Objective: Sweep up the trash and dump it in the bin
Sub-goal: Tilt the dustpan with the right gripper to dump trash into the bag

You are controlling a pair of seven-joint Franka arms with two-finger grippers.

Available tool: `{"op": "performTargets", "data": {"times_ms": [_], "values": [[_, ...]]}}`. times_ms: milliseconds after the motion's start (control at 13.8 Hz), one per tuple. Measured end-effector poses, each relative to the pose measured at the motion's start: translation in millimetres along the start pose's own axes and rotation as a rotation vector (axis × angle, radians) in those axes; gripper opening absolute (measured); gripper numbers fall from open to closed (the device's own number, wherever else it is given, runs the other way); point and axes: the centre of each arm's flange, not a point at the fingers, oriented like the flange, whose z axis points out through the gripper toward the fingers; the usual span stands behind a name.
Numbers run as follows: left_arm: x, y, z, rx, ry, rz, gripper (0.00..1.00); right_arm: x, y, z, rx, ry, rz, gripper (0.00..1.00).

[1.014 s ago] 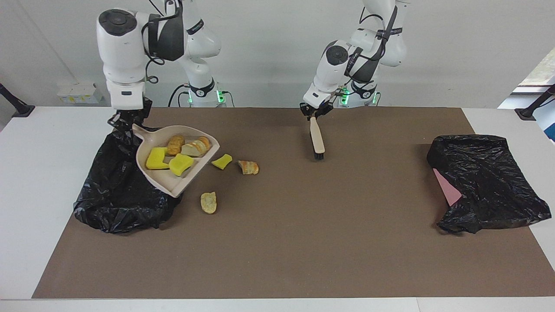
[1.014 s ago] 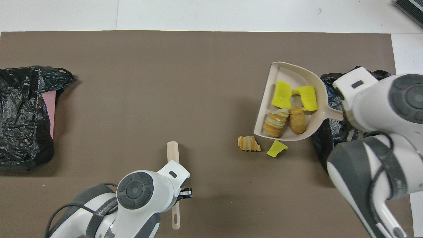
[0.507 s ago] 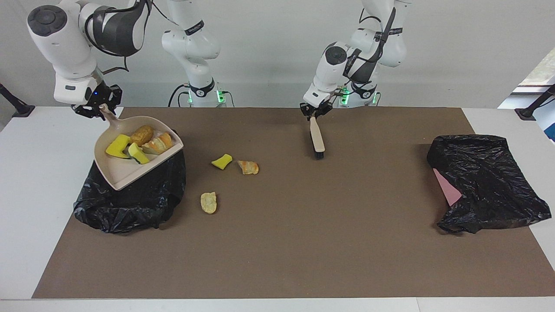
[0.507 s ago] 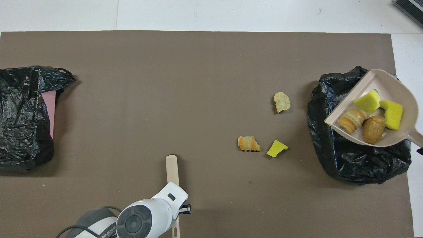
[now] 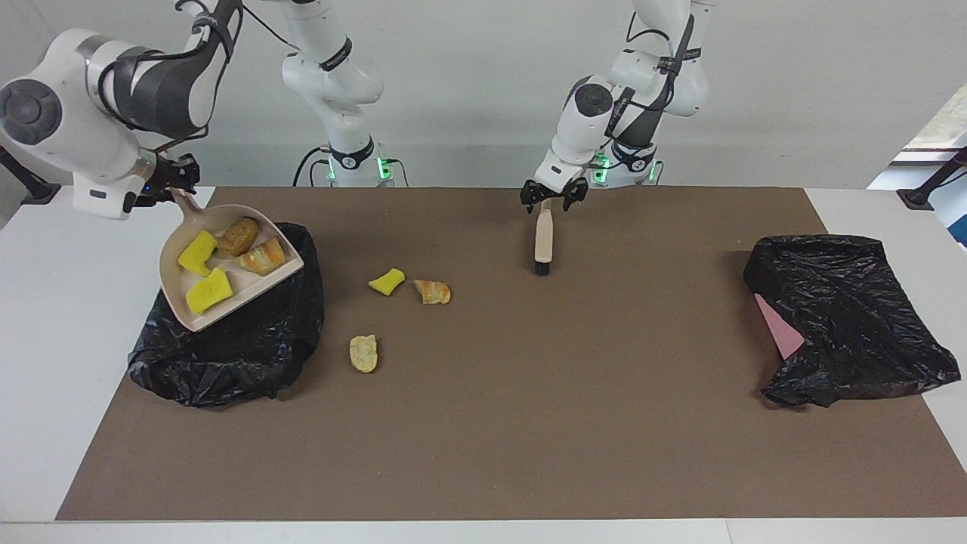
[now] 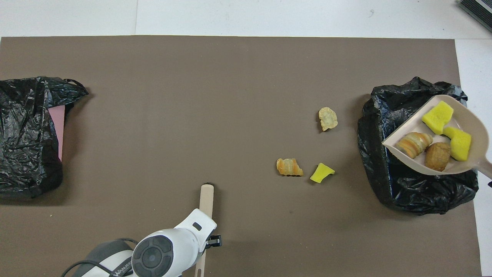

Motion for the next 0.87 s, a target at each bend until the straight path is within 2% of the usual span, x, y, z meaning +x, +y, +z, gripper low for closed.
{"op": "performTargets", "data": {"times_ms": [217, 507, 652, 869], "values": [[44.3, -10.3, -13.0, -0.013, 0.008, -0.007, 1.0, 14.0, 7.0, -6.3, 0.004, -0.084, 0.011, 0.31], [113.8, -49.6, -37.6, -0.017, 0.05, 0.01, 1.0, 16.4, -1.3, -18.5, -0.045, -0.199, 0.009, 0.31], [141.5, -68.3, -53.1, -0.022, 0.065, 0.025, 1.0, 19.4, -4.9, -32.7, -0.091, -0.273, -0.014, 0.31], [184.0, -101.8, -76.5, -0.036, 0.1, 0.07, 1.0, 30.7, -10.2, -47.4, -0.163, -0.35, -0.05, 0.31]]}}
